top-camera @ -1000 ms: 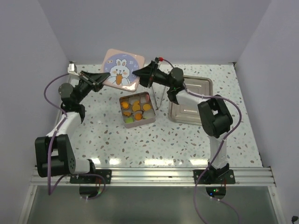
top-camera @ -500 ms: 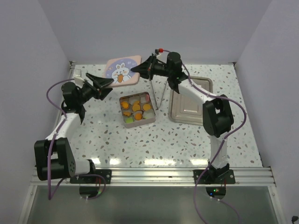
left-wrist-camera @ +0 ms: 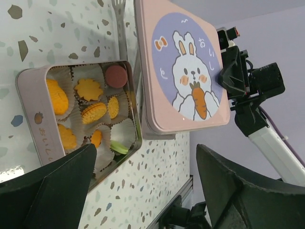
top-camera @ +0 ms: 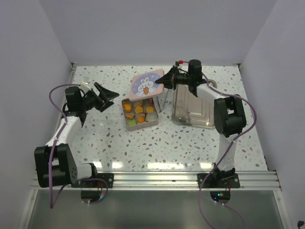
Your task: Pack the cookies
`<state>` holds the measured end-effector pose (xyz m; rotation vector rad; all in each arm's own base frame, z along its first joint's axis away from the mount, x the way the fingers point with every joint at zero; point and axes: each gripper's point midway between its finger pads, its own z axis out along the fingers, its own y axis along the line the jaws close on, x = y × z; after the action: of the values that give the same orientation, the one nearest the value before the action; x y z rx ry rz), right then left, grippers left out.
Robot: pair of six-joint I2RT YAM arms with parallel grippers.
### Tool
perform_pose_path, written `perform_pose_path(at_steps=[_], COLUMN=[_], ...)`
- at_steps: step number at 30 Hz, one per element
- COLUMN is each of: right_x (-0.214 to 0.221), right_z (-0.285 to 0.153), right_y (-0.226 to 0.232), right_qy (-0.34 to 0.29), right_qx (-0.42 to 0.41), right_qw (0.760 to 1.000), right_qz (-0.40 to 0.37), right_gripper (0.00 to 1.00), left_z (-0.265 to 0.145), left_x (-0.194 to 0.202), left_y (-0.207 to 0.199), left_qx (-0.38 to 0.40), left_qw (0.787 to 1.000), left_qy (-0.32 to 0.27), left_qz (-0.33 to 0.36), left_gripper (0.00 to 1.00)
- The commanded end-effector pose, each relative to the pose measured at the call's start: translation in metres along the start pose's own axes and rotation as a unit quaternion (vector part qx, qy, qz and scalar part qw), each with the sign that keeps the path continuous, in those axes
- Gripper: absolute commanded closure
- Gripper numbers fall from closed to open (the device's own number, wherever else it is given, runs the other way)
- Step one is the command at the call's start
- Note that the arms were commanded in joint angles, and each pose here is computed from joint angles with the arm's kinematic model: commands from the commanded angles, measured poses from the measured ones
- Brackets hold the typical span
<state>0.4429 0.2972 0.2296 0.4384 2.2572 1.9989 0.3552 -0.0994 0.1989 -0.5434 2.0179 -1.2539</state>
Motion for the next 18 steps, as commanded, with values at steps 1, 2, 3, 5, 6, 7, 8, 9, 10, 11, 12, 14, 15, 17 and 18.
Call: perform_pose_path(at_steps=[1,2,3,5,6,7,8,9,10,11,12,14,15,17,18], right_x=[0.05,0.052,0.054,0.056,0.056,0.058,0.057,0.057,0.062,0.066,0.069,0.078,0.079,0.081,0.082], right_z=[-0.009,-0.01,-0.011,-0.01,-0.009,-0.006,-0.005,-0.002,0.003,0.008,0.012,0.021,0.023,0.026,0.026], right_y=[0.023,0.021,0.017,0.009,0.002,-0.001,-0.005,-0.013,-0.013,-0.014,-0.016,-0.02,-0.025,-0.039,-0.046], right_qy=[0.084,0.092,0.098,0.104,0.11,0.115,0.118,0.121,0.132,0.139,0.145,0.163,0.164,0.168,0.171], right_qx=[-0.022,-0.022,-0.021,-0.019,-0.018,-0.019,-0.017,-0.014,-0.015,-0.015,-0.014,-0.008,-0.005,0.014,0.017], right_qw=[0.994,0.993,0.992,0.992,0.991,0.99,0.99,0.99,0.989,0.988,0.986,0.983,0.982,0.982,0.981], right_qz=[-0.072,-0.073,-0.073,-0.074,-0.071,-0.073,-0.07,-0.066,-0.07,-0.072,-0.081,-0.082,-0.095,-0.081,-0.094], right_gripper=[0.99,0.99,0.99,1.0,1.0,1.0,1.0,1.0,1.0,1.0,1.0,1.0,1.0,1.0,1.0], left_z=[-0.003,-0.002,-0.001,0.001,0.001,0.002,0.003,0.004,0.005,0.006,0.007,0.01,0.011,0.014,0.016], left_x=[0.001,0.005,0.006,0.008,0.009,0.009,0.01,0.011,0.011,0.011,0.011,0.012,0.012,0.014,0.015], left_y=[0.001,0.005,0.009,0.015,0.017,0.021,0.023,0.025,0.028,0.03,0.032,0.039,0.04,0.047,0.05], left_qx=[0.011,0.011,0.008,0.003,0.002,-0.001,-0.002,-0.002,-0.005,-0.007,-0.009,-0.014,-0.014,-0.017,-0.017], left_qw=[0.999,0.999,0.999,0.999,0.999,0.999,0.999,0.999,0.999,0.999,0.999,0.999,0.998,0.998,0.998], left_qy=[0.007,0.011,0.013,0.018,0.018,0.019,0.021,0.022,0.023,0.024,0.023,0.028,0.029,0.034,0.038], left_qz=[0.044,0.041,0.039,0.04,0.041,0.039,0.04,0.042,0.044,0.045,0.046,0.045,0.047,0.045,0.044], left_gripper=[0.09,0.09,0.09,0.09,0.09,0.09,0.09,0.09,0.09,0.09,0.09,0.1,0.1,0.1,0.1])
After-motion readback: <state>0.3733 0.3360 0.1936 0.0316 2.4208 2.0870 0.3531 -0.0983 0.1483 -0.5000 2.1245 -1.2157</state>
